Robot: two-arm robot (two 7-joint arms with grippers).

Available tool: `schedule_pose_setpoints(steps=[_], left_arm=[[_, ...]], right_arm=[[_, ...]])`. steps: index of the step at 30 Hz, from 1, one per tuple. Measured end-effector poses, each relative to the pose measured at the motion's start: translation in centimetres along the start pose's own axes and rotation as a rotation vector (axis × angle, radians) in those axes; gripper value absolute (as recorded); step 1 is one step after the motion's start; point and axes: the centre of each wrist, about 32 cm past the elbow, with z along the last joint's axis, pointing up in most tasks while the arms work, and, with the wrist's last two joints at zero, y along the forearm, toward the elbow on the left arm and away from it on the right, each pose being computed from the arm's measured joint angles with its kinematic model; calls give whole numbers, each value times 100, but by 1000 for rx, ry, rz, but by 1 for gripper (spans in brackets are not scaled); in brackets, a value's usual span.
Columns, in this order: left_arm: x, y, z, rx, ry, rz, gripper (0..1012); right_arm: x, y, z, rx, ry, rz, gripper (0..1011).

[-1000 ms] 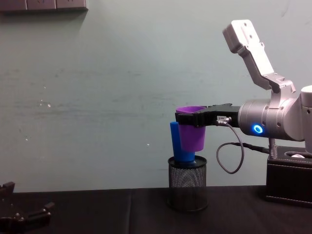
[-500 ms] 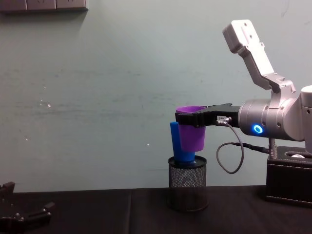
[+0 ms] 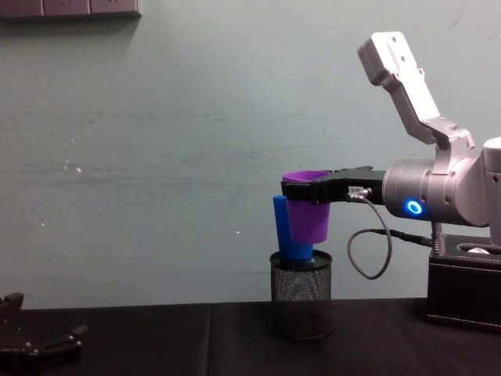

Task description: Pick up one cup with a gripper and tap it against the other cup.

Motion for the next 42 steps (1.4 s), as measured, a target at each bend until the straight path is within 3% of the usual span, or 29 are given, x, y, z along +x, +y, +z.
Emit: schedule_pose_setpoints(steps=[11, 26, 32, 42], left_arm=[[0, 0, 0, 0, 0, 0, 1011], [0, 0, 0, 0, 0, 0, 1011], [0, 0, 0, 0, 0, 0, 1011], [0, 0, 0, 0, 0, 0, 1011]], right_arm=[[-56, -117, 22, 1, -4, 19, 726], [-246, -556, 75, 12, -16, 114, 726], [-237, -788, -1, 25, -35, 169, 726], [-120, -1261, -350, 70, -84, 296, 726]])
